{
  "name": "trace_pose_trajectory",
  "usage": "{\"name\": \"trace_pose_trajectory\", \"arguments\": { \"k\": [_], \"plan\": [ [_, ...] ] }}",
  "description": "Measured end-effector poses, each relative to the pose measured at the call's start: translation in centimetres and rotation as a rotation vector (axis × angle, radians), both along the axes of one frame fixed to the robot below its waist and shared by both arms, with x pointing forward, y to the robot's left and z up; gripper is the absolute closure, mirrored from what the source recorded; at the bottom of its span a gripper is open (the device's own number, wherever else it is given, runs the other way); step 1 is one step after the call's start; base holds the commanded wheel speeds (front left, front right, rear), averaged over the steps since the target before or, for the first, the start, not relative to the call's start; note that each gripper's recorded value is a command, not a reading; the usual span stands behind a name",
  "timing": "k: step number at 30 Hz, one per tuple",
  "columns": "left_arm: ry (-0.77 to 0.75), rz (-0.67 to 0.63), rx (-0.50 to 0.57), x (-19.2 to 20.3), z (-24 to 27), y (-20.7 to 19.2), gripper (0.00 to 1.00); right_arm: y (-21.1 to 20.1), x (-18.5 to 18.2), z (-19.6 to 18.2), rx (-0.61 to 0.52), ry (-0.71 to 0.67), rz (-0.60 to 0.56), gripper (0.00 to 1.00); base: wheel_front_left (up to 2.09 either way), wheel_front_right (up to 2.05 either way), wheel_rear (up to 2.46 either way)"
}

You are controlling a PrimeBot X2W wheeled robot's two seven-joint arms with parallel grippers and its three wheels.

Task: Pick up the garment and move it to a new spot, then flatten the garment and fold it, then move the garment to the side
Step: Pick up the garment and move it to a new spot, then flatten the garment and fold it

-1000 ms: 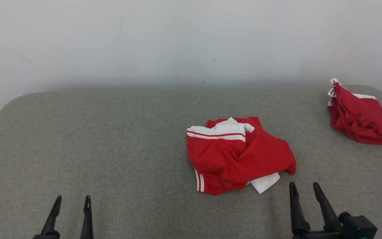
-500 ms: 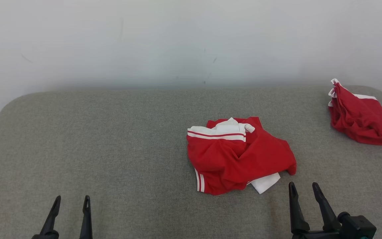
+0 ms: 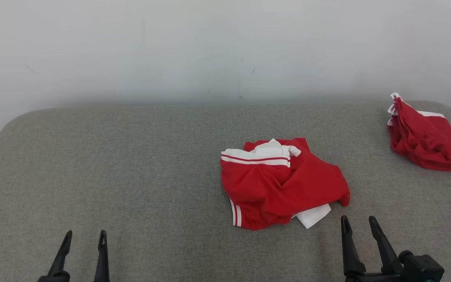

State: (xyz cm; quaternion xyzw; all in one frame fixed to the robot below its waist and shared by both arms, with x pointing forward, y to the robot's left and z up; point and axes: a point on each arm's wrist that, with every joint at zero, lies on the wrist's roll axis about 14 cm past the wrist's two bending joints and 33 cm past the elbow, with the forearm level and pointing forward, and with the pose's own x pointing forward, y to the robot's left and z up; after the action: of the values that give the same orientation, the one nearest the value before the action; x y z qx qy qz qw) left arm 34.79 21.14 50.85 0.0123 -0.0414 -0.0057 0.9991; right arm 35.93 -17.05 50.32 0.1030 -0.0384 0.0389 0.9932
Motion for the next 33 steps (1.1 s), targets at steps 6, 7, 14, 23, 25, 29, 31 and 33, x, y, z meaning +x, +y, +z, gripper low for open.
{"name": "trace_pose_trajectory", "arguments": {
  "k": [6,7,14,23,25,29,31,33],
  "plan": [
    [0.001,0.006,0.002,-0.1,0.0,0.2,0.00,0.1,0.1,0.0,0.000,0.001,0.003,0.00,0.00,0.00,0.00],
    [0.001,0.006,0.002,-0.1,0.0,0.2,0.00,0.1,0.1,0.0,0.000,0.001,0.004,0.00,0.00,0.00,0.00],
    [0.006,0.010,-0.004,0.0,-0.2,0.3,0.00,0.2,0.1,-0.2,0.000,0.005,0.006,0.00,0.00,0.00,0.00],
    [-0.073,-0.085,0.016,3.0,2.6,-2.6,0.00,0.2,0.1,-0.5,0.000,0.017,0.006,0.00,0.00,0.00,0.00],
    [-0.105,-0.127,0.020,4.2,3.9,-4.0,0.00,0.2,0.2,-0.7,0.001,0.021,0.006,0.00,0.00,0.00,0.00],
    [-0.147,-0.227,0.036,6.8,5.6,-7.4,0.00,0.1,0.7,-0.7,0.003,0.021,0.000,0.00,0.00,0.00,0.00],
    [-0.166,-0.285,0.032,8.1,6.5,-9.3,0.00,-0.3,1.0,-0.5,0.007,0.017,-0.012,0.00,0.00,0.00,0.00],
    [-0.173,-0.316,0.030,8.7,6.8,-10.4,0.00,-0.5,1.0,-0.6,0.008,0.019,-0.019,0.00,0.00,0.00,0.00]
  ]
}}
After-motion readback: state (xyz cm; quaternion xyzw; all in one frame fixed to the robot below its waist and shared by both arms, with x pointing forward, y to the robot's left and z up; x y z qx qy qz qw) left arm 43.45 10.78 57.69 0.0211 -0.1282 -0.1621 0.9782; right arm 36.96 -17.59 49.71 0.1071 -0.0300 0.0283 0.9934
